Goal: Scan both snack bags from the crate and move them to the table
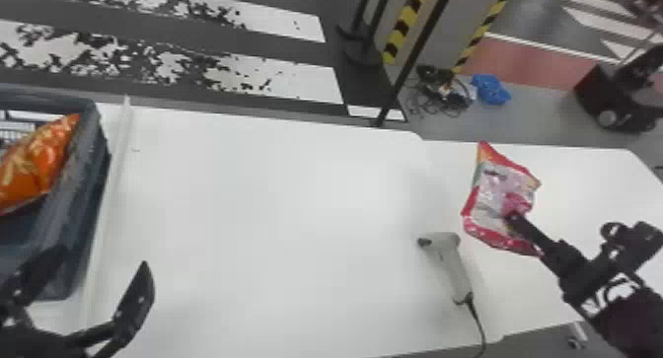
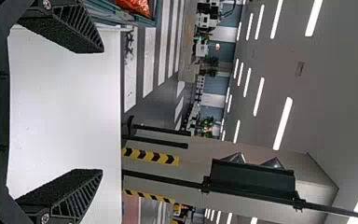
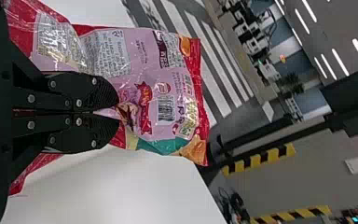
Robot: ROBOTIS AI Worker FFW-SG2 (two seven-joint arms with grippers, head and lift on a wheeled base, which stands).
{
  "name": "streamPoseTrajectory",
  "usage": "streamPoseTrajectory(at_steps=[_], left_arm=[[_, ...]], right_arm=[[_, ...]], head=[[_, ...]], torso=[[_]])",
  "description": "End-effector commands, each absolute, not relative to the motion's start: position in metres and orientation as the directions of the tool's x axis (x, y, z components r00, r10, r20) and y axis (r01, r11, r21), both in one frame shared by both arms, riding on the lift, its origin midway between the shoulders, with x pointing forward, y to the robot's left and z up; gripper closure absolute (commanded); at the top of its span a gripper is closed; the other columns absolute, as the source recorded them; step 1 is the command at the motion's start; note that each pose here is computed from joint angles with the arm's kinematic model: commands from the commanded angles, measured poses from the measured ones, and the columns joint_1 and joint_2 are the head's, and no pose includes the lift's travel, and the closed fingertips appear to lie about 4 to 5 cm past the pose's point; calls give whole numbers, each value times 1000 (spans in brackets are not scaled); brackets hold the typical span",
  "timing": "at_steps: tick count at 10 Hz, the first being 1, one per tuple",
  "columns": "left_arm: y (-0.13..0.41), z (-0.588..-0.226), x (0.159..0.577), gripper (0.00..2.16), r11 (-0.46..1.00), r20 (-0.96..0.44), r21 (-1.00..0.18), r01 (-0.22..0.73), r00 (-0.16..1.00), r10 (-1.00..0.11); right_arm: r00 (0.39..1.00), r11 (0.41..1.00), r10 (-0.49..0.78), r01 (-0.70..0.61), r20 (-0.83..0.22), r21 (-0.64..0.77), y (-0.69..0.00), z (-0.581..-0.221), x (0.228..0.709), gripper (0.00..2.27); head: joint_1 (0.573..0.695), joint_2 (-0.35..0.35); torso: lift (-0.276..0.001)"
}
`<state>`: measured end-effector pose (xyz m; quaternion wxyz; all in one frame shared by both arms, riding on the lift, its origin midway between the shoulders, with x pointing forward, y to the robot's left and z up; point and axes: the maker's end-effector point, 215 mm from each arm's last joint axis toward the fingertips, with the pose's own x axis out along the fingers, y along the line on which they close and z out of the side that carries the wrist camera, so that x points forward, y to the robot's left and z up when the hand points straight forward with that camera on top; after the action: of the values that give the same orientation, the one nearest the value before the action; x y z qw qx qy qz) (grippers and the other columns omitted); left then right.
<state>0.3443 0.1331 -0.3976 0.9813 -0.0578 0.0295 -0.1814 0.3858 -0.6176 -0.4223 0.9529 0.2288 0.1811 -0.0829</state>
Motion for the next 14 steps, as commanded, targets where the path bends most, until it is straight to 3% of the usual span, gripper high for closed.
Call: streamPoseTrajectory(at_steps=[1,4,5,6,7,8,9,12,14], left_arm=[[133,-407,342,76,928,-56,-127,350,932,-359],[128,-409,342,76,925,-55,-127,357,929,-366],[128,-407,342,76,925,-47,-126,360,929,-368],[124,-402,343,76,921,-32,-127,369,926,-375],[125,-399,344,76,919,-27,-126,373,925,-379],[126,-398,344,76,919,-25,-129,372,925,-378],[127,-396,346,76,919,-23,-127,373,925,-379],[127,-393,346,76,918,-20,-124,378,924,-383],[121,-401,346,76,914,-55,-138,381,919,-391]], right_arm=[[893,868,-214,360,-396,343,-690,-436,384,2243],[811,796,-442,552,-385,248,-746,-477,365,2233],[771,776,-466,592,-434,219,-741,-503,358,2081],[748,768,-468,608,-470,202,-730,-522,356,2078],[718,756,-458,625,-524,195,-718,-543,351,1838],[683,741,-472,650,-558,169,-712,-557,347,826],[685,741,-470,649,-557,172,-709,-558,348,-2],[728,772,-484,617,-485,154,-701,-527,343,53],[830,842,-434,512,-350,172,-647,-461,338,53]], head=[[695,-350],[695,-350],[695,-350],[695,-350],[695,-350],[695,-350],[695,-350],[695,-350],[695,-350]], torso=[[-87],[-87],[-87],[-87],[-87],[-87],[-87],[-87],[-87]])
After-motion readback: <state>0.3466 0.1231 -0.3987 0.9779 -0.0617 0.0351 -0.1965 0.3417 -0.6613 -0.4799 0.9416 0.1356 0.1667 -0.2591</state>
